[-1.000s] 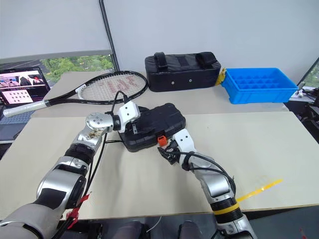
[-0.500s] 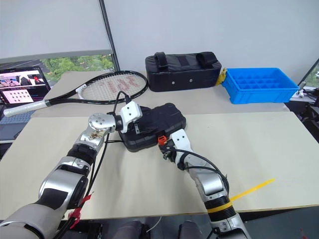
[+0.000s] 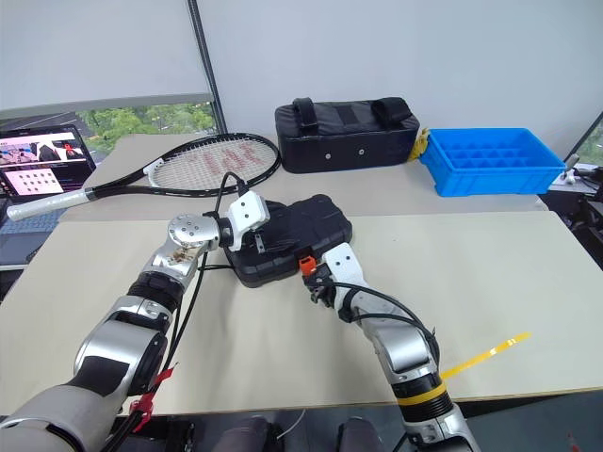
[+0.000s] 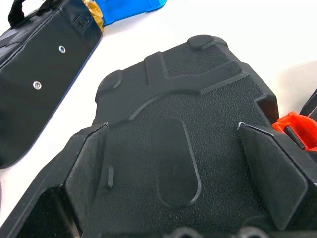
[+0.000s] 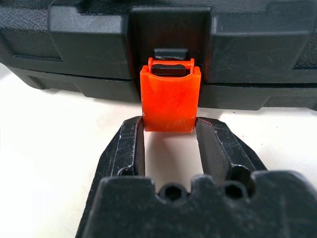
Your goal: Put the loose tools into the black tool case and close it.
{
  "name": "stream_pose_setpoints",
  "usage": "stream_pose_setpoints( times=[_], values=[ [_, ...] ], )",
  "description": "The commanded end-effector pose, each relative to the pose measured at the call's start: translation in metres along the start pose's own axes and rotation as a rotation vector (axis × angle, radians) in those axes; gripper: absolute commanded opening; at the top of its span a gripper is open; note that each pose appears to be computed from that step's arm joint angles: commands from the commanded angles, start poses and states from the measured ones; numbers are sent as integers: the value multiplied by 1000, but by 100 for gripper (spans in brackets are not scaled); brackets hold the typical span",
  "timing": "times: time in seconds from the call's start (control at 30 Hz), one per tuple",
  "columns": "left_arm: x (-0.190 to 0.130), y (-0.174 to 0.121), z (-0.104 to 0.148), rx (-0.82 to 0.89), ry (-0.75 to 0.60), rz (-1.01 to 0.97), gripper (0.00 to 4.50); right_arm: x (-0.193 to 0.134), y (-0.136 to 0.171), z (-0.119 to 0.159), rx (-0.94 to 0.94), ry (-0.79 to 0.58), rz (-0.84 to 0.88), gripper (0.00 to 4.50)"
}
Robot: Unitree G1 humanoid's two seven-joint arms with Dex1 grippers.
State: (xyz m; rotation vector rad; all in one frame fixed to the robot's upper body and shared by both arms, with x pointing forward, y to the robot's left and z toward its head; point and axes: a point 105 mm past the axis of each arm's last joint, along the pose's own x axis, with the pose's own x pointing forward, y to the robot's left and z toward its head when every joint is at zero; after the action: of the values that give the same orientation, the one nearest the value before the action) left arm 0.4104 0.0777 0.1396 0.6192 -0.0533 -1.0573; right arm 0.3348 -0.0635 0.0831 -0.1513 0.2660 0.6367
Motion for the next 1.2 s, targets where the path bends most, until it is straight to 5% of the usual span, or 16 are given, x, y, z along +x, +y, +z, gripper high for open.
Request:
stream_pose_setpoints(
  times=[0.03, 0.9, 1.03, 1.2],
  values=[
    [4, -40, -47, -61, 173, -132, 450, -4, 0, 39, -40, -130, -1, 127],
    [3, -45, -53, -63, 190, -146, 450, 0, 10, 47, -45, -139, 16, 127],
    [3, -46, -53, -65, 191, -144, 450, 2, 11, 46, -35, -133, 22, 281],
    [1, -46, -55, -72, 192, -138, 450, -13, 5, 37, -34, -96, 21, 299]
  ],
)
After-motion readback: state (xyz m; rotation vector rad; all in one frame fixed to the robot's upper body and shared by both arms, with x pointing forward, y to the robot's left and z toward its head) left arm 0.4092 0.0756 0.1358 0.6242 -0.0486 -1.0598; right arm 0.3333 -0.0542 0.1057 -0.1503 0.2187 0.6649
